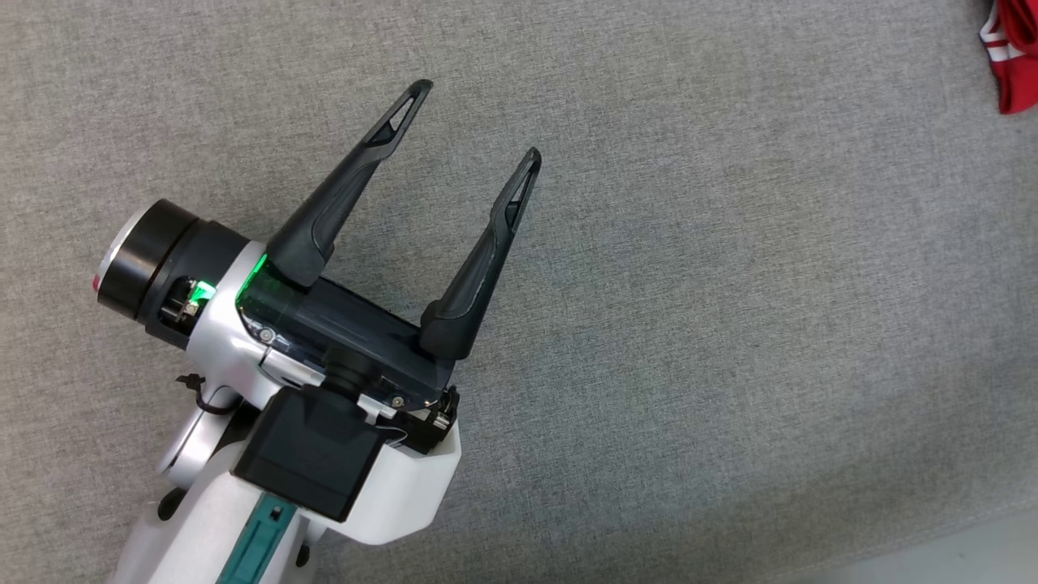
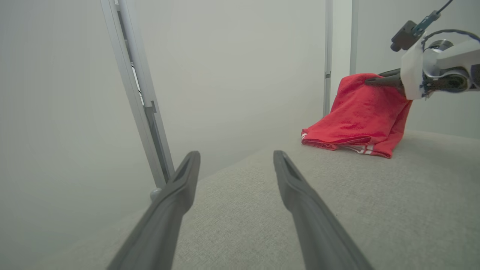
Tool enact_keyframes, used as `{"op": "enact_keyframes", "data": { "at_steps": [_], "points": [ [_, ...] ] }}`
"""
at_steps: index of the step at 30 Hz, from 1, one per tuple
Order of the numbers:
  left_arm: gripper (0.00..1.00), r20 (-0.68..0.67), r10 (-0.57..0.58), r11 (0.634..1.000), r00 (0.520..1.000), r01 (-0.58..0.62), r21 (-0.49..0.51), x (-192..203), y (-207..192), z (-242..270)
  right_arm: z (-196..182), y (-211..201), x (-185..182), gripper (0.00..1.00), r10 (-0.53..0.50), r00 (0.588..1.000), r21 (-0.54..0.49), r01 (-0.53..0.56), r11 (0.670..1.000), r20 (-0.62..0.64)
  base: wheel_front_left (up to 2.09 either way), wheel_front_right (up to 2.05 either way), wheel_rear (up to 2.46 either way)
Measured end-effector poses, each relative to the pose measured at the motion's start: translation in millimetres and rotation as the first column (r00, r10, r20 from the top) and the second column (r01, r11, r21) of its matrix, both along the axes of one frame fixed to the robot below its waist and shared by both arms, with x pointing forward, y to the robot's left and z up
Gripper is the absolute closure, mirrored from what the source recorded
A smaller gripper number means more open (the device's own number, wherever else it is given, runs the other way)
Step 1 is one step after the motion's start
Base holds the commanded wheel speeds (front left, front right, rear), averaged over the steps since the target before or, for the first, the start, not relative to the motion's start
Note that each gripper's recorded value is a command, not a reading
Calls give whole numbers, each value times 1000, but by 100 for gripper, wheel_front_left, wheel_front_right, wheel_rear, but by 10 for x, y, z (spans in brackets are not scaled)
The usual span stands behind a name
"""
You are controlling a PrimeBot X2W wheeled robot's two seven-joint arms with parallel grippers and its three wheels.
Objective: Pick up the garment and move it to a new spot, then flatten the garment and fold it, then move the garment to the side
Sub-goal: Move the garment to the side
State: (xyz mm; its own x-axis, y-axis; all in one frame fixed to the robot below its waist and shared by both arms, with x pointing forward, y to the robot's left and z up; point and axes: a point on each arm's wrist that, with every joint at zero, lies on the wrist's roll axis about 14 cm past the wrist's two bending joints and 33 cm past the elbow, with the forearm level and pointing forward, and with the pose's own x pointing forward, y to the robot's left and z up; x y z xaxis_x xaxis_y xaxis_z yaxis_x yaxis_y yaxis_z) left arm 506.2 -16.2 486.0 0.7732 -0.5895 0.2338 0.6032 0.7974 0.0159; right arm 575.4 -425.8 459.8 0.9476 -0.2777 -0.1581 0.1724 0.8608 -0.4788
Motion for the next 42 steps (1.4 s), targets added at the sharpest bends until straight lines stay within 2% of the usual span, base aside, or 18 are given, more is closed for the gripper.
{"op": "enact_keyframes", "data": {
  "at_steps": [9, 10, 11, 12, 16, 20, 23, 25, 28, 34, 35, 42],
  "points": [
    [0, -2, 8, 1000, 1000, -8, 21, -5, 56, -12, 11, -77, 74, 100, -4, 998, -145, -4, 989, -57, 0, 0, 0],
    [0, 0, 8, 1000, 1000, -8, 21, -9, 56, -3, 33, -80, 78, 63, -8, 999, -152, 0, 988, -51, 0, 0, 0],
    [0, 1, 8, 1000, 1000, -8, 21, -15, 53, 8, 62, -80, 82, 12, -10, 999, -163, 3, 987, -44, 0, 0, 0],
    [0, 5, 8, 1000, 1000, -8, 19, -21, 52, 26, 97, -73, 86, 0, -9, 999, -178, 1, 984, -40, 0, 0, 0],
    [0, 22, 23, 1000, 1000, -23, -6, -43, 70, 145, 320, 10, 100, 0, 11, 1000, -235, -8, 972, 13, 0, 0, 0],
    [0, 29, 52, 998, 998, -51, -36, -77, 135, 267, 330, 402, 156, 0, 98, 995, -242, -89, 966, 22, 0, 0, 0],
    [0, 8, 94, 995, 995, -94, -46, -147, 224, 317, 439, 848, 223, 0, 185, 979, -182, -168, 969, 83, 0, 0, 0],
    [0, -4, 127, 991, 992, -127, -43, -179, 296, 335, 404, 1107, 211, 0, 220, 969, -102, -209, 973, 111, 0, 0, 0],
    [0, -41, 185, 982, 982, -186, -33, -239, 432, 317, 380, 1508, 163, 0, 276, 949, 10, -281, 960, 150, 0, 0, 0],
    [0, -100, 295, 955, 950, -298, -15, -396, 717, 294, 443, 2245, -33, 0, 390, 893, 175, -431, 885, 224, 0, 0, 0],
    [0, -100, 295, 955, 950, -298, -15, -396, 717, 294, 443, 2245, -33, 0, 390, 893, 175, -431, 885, 224, 0, 0, 0],
    [0, -149, 417, 906, 897, -423, -8, -604, 1080, 261, 679, 2956, -421, 0, 493, 804, 278, -583, 764, 332, 0, 0, 0]
  ]
}}
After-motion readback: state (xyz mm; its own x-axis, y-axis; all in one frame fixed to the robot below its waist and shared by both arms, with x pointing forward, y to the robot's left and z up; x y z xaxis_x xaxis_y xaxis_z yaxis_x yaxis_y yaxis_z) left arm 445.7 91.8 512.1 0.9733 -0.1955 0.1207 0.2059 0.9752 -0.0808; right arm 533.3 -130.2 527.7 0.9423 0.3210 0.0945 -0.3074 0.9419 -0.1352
